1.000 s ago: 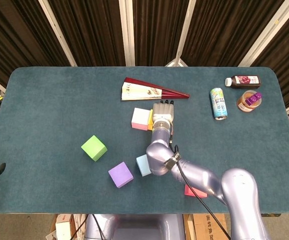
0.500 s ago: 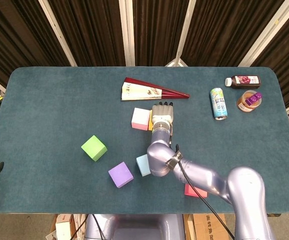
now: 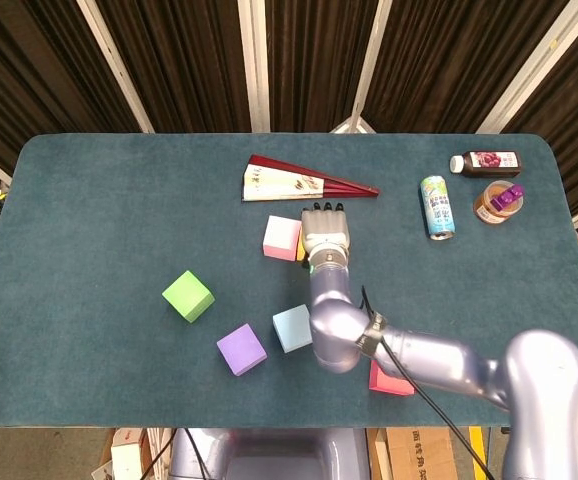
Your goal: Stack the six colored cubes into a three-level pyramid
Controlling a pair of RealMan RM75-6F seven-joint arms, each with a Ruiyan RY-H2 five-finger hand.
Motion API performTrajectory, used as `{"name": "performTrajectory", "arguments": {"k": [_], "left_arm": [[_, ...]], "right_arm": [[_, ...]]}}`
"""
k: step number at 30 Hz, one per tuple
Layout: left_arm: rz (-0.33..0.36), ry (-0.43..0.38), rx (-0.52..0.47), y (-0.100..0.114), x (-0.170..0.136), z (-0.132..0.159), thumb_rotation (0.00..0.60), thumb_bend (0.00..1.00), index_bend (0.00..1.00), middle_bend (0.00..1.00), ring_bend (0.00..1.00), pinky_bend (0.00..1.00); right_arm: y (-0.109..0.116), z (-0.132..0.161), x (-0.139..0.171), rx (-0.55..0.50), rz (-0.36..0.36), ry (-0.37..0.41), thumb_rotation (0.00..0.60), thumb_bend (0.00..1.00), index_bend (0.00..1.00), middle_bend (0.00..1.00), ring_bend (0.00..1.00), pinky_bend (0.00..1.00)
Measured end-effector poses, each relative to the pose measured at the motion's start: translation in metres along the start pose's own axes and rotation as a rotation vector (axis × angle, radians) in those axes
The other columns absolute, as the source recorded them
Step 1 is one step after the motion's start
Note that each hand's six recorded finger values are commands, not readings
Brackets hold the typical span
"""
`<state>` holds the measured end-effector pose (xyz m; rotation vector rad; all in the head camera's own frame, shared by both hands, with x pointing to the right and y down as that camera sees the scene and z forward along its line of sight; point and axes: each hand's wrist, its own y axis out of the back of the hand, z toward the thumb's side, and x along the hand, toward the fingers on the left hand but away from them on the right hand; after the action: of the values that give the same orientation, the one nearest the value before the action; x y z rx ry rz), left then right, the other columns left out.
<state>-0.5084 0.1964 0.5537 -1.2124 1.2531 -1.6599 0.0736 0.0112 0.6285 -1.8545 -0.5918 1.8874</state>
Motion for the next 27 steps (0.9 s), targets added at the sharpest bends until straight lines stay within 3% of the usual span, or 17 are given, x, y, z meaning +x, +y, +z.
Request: {"name": "performTrajectory", "arguments": {"k": [4, 8, 14, 20, 27], "left_arm": [[0.006, -0.025, -0.01, 0.002, 0.001, 0.001, 0.6, 0.29, 0.09, 0.0, 0.0, 0.0], [0.016, -0.086, -0.014, 0.001, -0.001, 0.011, 0.6, 0.29, 0.09, 0.0, 0.0, 0.0], [0.026, -0.156, -0.022, 0.001, -0.006, 0.021, 0.6, 0.29, 0.09, 0.0, 0.0, 0.0], [0.003, -0.203, -0.034, -0.005, -0.011, 0.032, 0.6, 0.29, 0.09, 0.0, 0.0, 0.0], [-0.053, -0.259, -0.044, -0.015, -0.015, 0.044, 0.6, 0.28, 0.07, 0.0, 0.0, 0.01]], "right_arm": [[0.007, -0.018, 0.018, -0.023, -0.032, 0.027, 0.6, 0.31, 0.15, 0.1, 0.0, 0.0], [0.011, -0.046, 0.038, -0.051, -0.108, 0.055, 0.6, 0.31, 0.15, 0.1, 0.01, 0.0], [0.009, -0.117, 0.057, -0.162, -0.262, 0.07, 0.6, 0.31, 0.15, 0.1, 0.01, 0.0], [-0.01, -0.179, 0.078, -0.19, -0.385, 0.121, 0.6, 0.31, 0.15, 0.1, 0.01, 0.0], [-0.06, -0.231, 0.108, -0.158, -0.488, 0.176, 0.6, 0.26, 0.13, 0.09, 0.0, 0.0]]}}
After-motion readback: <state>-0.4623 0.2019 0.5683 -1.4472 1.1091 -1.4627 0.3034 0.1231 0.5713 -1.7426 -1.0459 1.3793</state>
